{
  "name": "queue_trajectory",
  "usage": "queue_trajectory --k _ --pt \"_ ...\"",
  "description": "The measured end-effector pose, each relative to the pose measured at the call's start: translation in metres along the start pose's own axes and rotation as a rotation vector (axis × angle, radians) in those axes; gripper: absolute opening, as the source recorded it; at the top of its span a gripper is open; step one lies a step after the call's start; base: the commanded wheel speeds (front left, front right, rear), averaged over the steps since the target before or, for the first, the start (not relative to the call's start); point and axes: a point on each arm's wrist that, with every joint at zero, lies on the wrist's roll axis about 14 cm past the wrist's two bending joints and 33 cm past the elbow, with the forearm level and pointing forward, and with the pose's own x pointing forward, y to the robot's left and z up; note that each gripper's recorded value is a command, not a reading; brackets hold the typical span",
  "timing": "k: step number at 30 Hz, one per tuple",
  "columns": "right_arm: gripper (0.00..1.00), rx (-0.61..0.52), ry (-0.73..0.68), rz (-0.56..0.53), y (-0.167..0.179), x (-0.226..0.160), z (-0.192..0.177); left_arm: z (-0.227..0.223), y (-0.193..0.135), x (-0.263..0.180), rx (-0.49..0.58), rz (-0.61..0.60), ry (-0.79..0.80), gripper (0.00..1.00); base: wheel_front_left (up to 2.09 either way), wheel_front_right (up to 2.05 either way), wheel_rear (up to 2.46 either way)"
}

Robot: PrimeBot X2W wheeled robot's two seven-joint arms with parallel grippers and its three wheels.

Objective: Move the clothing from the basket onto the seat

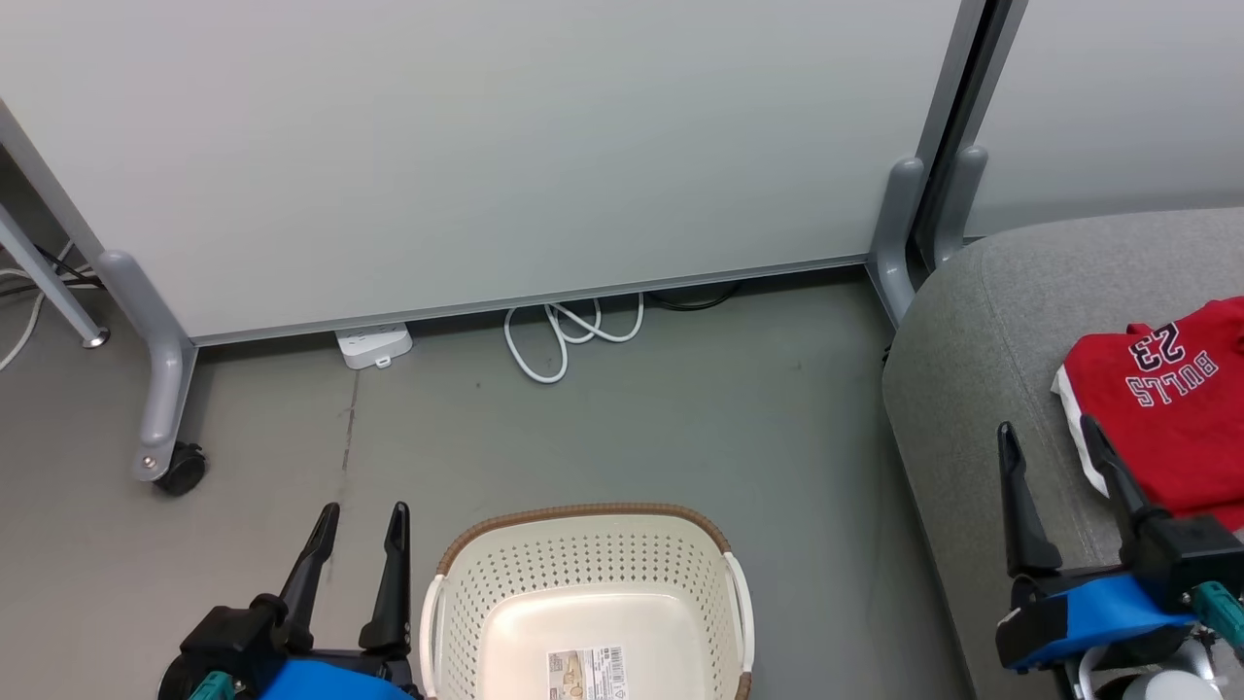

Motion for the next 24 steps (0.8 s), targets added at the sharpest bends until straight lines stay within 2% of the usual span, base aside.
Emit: queue_trajectory --k 11,24 --pt "1.00 0.016 0.050 0.035 0.021 -0.020 -0.016 -0.002 0.009 -0.009 0.008 0.032 0.008 1.00 0.00 0.00 0.00" --pt "1.00 0.028 0.064 0.020 0.018 -0.029 -0.022 -0.009 0.004 -0.009 0.012 0.019 0.030 1.00 0.00 0.00 0.00"
